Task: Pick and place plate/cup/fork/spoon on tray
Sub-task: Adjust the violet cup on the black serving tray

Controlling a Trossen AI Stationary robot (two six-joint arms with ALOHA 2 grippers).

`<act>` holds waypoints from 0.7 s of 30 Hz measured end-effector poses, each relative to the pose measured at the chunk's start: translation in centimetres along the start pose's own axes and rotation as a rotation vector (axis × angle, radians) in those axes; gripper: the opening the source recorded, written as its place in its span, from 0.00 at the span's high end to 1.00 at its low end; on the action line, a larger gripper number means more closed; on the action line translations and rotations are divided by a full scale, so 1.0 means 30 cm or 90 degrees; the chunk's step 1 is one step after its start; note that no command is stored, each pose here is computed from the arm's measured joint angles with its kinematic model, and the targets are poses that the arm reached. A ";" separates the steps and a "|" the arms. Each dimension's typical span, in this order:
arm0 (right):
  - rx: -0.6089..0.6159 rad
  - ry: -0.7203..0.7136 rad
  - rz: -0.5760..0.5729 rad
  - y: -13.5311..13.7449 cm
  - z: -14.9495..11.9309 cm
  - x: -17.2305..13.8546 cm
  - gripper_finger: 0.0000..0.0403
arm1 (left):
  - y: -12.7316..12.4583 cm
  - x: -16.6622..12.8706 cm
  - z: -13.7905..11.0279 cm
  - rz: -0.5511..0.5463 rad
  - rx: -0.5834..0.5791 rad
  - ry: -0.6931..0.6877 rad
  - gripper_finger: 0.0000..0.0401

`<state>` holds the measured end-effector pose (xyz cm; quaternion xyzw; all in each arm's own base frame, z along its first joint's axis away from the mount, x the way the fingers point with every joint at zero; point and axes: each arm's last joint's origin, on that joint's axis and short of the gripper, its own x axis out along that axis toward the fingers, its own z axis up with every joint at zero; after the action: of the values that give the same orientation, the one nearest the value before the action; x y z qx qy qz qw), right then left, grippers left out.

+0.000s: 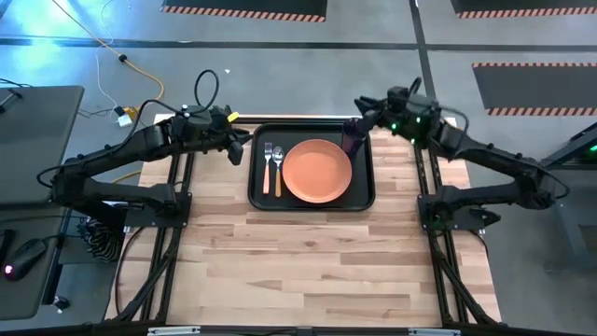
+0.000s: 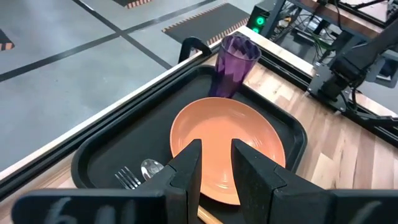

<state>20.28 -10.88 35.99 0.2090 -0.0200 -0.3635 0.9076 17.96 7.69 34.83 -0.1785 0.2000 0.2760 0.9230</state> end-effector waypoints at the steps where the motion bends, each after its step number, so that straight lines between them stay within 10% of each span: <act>1: -0.017 0.011 -0.002 -0.004 0.024 0.003 0.73 | 0.002 0.000 0.001 0.001 -0.001 0.000 0.81; 21: -0.128 0.543 -0.066 -0.041 0.152 0.213 0.72 | 0.047 0.003 0.013 0.042 -0.022 -0.009 0.81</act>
<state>23.32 -17.61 38.92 0.2520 0.4025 -0.2901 0.8309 17.32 9.02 34.82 -0.1857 0.1941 0.3110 0.9117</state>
